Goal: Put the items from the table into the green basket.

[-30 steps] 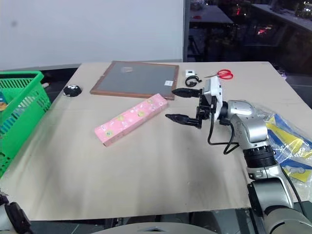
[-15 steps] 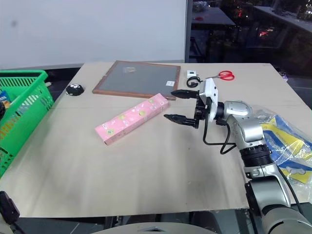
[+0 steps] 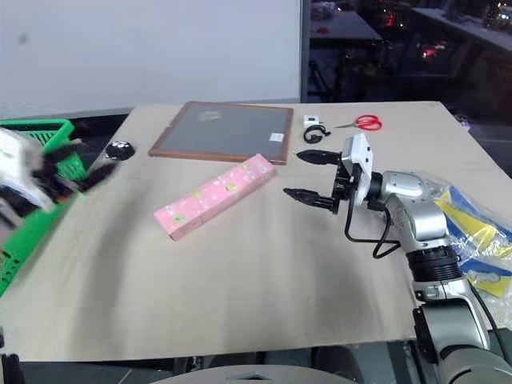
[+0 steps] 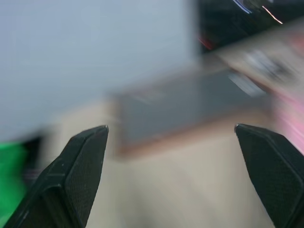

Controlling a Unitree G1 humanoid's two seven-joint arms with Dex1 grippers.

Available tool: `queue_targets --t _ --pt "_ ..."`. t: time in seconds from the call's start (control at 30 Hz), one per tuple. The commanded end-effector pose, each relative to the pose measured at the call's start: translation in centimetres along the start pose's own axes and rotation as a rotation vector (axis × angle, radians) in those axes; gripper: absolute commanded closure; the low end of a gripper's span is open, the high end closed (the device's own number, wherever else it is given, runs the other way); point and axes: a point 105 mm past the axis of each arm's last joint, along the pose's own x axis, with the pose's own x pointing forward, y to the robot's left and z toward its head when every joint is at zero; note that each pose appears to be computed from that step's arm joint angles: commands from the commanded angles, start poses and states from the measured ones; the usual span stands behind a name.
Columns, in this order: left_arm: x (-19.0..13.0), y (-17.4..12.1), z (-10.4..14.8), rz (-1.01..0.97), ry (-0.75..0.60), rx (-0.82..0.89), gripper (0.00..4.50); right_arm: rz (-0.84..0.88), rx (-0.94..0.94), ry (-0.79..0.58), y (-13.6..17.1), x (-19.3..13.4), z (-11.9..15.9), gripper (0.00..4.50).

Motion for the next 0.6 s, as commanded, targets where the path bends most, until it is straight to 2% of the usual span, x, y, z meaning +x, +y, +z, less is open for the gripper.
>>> queue_targets --t 0.03,0.17,0.37,0.6 --pt "1.7 -2.9 0.3 -0.131 0.074 0.080 0.03 -0.040 -0.069 -0.003 -0.3 -0.6 1.2 0.00" --pt "4.1 -5.7 -0.5 -0.268 0.127 0.049 0.03 -0.073 -0.046 0.051 0.1 -1.4 0.3 0.00" --pt "6.1 -7.0 -2.1 -0.336 0.210 0.045 0.03 -0.125 -0.030 0.092 0.6 -2.9 -0.6 0.00" --pt "6.5 -6.6 -4.2 -0.312 0.340 0.106 0.03 -0.145 0.010 0.133 1.3 -3.7 -1.2 0.00"
